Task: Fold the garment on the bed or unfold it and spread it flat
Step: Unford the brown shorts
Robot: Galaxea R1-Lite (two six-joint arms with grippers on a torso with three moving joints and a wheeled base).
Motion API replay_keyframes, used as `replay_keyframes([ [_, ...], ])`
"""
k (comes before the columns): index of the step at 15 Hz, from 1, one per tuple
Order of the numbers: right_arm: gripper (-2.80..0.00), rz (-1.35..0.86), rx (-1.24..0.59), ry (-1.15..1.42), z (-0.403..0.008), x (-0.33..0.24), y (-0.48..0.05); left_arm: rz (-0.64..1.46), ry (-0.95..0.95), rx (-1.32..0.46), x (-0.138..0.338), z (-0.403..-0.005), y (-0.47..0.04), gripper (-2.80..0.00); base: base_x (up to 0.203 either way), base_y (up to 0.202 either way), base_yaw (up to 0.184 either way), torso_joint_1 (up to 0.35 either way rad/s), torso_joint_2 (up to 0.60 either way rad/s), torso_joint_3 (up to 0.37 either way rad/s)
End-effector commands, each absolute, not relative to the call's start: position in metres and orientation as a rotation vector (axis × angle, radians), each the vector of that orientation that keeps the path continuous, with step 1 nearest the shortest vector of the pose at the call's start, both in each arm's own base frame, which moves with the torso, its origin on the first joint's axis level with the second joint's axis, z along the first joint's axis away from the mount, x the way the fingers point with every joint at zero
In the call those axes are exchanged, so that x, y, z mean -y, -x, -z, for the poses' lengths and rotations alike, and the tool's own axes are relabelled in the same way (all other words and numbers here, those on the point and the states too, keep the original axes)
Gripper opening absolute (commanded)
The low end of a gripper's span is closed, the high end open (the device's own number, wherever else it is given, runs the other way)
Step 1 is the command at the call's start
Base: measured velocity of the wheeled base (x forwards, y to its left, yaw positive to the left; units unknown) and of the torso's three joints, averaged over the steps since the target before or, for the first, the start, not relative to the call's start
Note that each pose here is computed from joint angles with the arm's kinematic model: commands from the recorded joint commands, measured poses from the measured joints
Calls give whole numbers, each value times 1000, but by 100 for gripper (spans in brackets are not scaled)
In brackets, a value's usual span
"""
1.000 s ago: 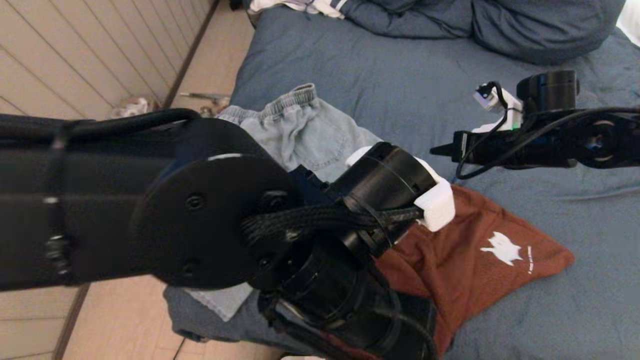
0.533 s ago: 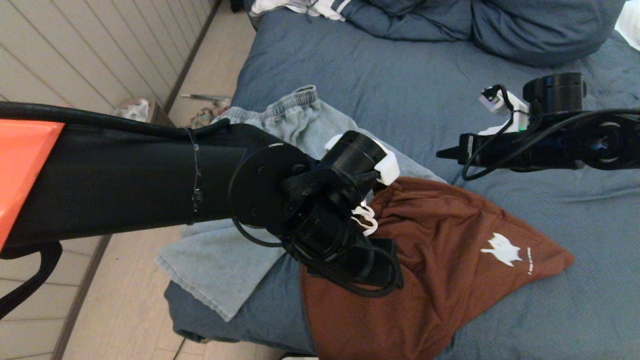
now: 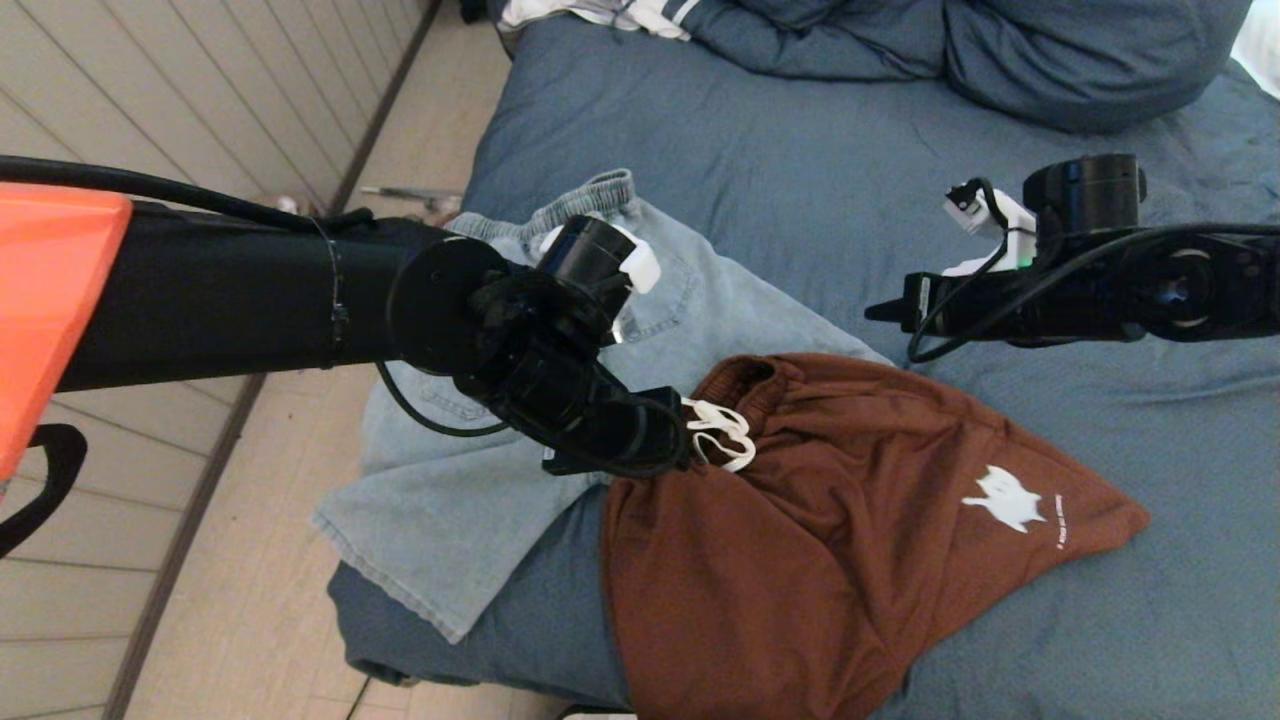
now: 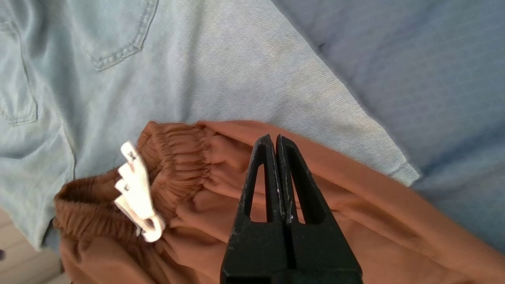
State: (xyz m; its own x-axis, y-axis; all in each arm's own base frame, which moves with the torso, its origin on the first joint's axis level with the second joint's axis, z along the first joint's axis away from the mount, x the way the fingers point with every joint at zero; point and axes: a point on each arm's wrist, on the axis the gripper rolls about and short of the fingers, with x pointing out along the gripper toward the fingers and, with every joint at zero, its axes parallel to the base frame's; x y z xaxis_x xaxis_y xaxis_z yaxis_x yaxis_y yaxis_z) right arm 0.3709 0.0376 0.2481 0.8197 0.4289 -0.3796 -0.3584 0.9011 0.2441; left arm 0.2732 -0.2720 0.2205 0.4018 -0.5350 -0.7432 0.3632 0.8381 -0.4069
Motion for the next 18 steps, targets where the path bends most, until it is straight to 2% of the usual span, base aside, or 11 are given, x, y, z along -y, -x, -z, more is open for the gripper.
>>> replay_keyframes([
  [1,-280,-450,-462,-162,-239,-50,-383,530,221,-960,254,-230,-276,-280,0,0,0,0,0,0],
  [5,-280,-447,-451,-123,-232,-85,-410,485,272,-866,239,-219,-296,-280,0,0,0,0,0,0],
  [11,-280,-350,-391,-50,-250,-126,-426,466,285,-860,233,-217,-304,-280,0,0,0,0,0,0],
  [12,0,-361,-384,-30,-250,-131,-425,464,285,-861,233,-216,-304,-280,0,0,0,0,0,0],
  [18,0,-426,-400,-4,-244,-161,-418,476,287,-868,233,-219,-299,-280,0,0,0,0,0,0],
])
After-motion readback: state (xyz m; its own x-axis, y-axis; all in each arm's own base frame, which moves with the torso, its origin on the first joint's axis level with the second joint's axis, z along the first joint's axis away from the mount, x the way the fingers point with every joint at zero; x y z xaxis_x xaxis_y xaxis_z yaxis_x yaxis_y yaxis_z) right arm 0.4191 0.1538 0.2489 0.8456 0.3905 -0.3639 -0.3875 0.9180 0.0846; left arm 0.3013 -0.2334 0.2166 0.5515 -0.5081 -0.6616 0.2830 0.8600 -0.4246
